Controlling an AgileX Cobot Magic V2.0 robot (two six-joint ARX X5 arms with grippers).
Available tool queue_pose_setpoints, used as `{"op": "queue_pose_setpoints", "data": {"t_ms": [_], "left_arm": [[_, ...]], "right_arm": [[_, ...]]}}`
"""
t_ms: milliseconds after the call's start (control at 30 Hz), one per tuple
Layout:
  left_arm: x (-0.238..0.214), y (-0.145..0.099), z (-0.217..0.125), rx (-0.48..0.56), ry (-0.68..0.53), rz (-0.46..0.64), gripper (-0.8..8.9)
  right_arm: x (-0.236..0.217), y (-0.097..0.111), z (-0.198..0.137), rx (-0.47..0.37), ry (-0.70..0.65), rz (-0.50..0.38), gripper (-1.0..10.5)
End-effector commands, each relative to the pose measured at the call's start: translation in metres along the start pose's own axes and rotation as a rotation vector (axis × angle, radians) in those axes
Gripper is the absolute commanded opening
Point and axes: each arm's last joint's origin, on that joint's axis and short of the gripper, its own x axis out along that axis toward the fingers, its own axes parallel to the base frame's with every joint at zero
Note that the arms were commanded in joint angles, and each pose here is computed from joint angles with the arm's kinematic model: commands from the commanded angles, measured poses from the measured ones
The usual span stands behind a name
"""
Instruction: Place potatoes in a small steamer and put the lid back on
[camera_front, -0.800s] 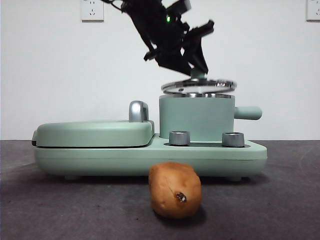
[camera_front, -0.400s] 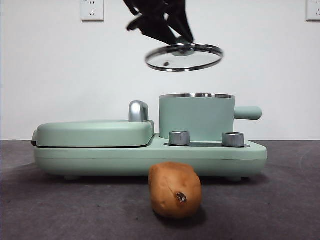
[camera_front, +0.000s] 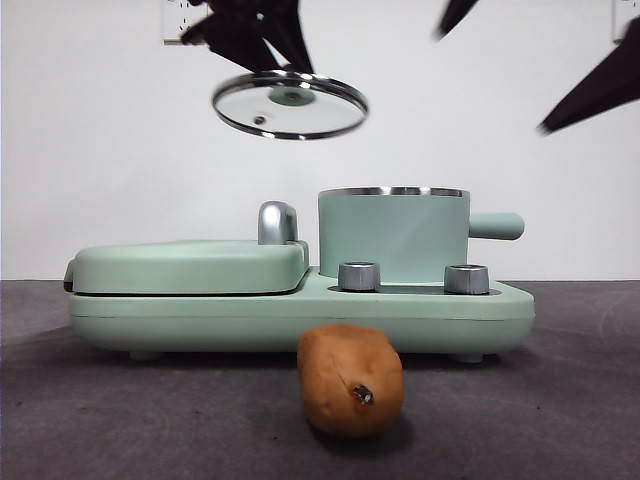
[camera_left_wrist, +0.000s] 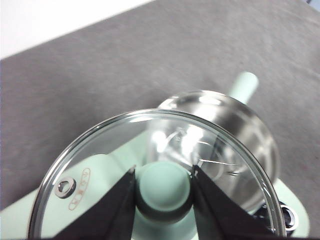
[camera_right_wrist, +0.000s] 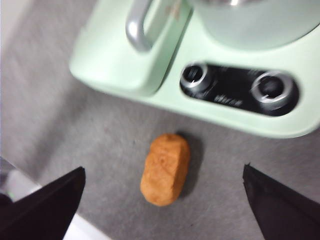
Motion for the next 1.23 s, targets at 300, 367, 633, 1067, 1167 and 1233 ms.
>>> {"op": "queue_pose_setpoints", "data": {"t_ms": [300,367,633,1067,1167,1233], "left_arm": [[-0.025,0.034,0.009,-0.018,-0.051,0.081,0.15],[-0.026,0.04,0.009,-0.027,-0.052,0.094,0.15],[-0.033,0.06,0.006,-0.058,-0.055,0.14,0.15],[-0.035,0.066,0.006,-0.067,-0.056,0.154,0.15],[-0.035,0.066,0.006,-0.067,-0.056,0.154,0.15],[-0.035,0.066,0.006,-0.067,-0.056,0.154,0.15]], "right_arm": [[0.095,0.055,-0.001,-0.105,0.344,-0.215,5.0],[0.109,0.058,-0.002,-0.116,0.395,-0.253,5.0],[0.155,0.051,-0.015,-0.134,0.519,-0.331,5.0],[0.187,0.045,-0.019,-0.175,0.544,-0.276,1.5],[0.187,0.044,-0.019,-0.182,0.544,-0.279,1.1],[0.185,0.043,-0.016,-0.173,0.543,-0.278,1.1]]}}
